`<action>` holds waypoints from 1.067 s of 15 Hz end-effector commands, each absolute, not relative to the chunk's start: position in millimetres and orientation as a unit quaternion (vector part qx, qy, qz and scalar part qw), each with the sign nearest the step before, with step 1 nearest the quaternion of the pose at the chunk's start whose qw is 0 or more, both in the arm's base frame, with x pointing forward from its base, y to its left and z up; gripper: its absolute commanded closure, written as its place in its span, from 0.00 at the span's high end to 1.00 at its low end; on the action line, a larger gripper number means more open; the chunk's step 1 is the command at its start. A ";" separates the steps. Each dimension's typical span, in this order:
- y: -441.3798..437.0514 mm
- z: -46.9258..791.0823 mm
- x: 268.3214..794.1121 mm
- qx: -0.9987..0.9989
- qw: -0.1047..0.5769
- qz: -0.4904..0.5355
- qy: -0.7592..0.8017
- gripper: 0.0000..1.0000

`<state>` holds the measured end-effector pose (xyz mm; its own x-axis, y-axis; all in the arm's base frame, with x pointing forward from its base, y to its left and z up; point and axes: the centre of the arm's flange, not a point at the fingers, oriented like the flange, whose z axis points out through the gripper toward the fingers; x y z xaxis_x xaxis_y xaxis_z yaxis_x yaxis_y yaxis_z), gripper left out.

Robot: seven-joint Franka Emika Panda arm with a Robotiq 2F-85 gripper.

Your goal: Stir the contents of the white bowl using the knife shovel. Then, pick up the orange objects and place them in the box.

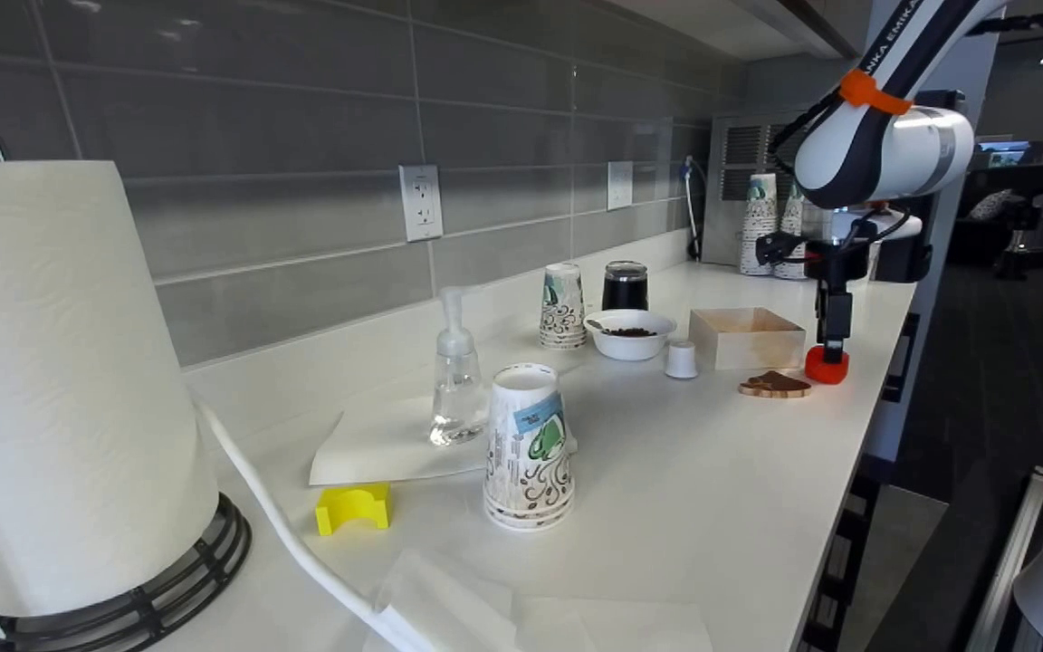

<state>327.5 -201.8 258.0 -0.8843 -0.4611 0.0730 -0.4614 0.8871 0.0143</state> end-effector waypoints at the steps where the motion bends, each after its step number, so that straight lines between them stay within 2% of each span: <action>1: -196.6 249.4 327.2 0.232 0.028 0.019 -0.972 0.71; 5: -193.6 250.3 328.9 0.237 0.023 0.024 -0.971 0.38; 8: -191.8 254.2 329.1 0.241 0.019 0.027 -0.970 0.18; 11: -195.0 270.4 320.7 0.232 0.015 0.034 -0.972 0.08; 16: -208.1 316.0 303.9 0.220 0.014 0.071 -0.973 0.08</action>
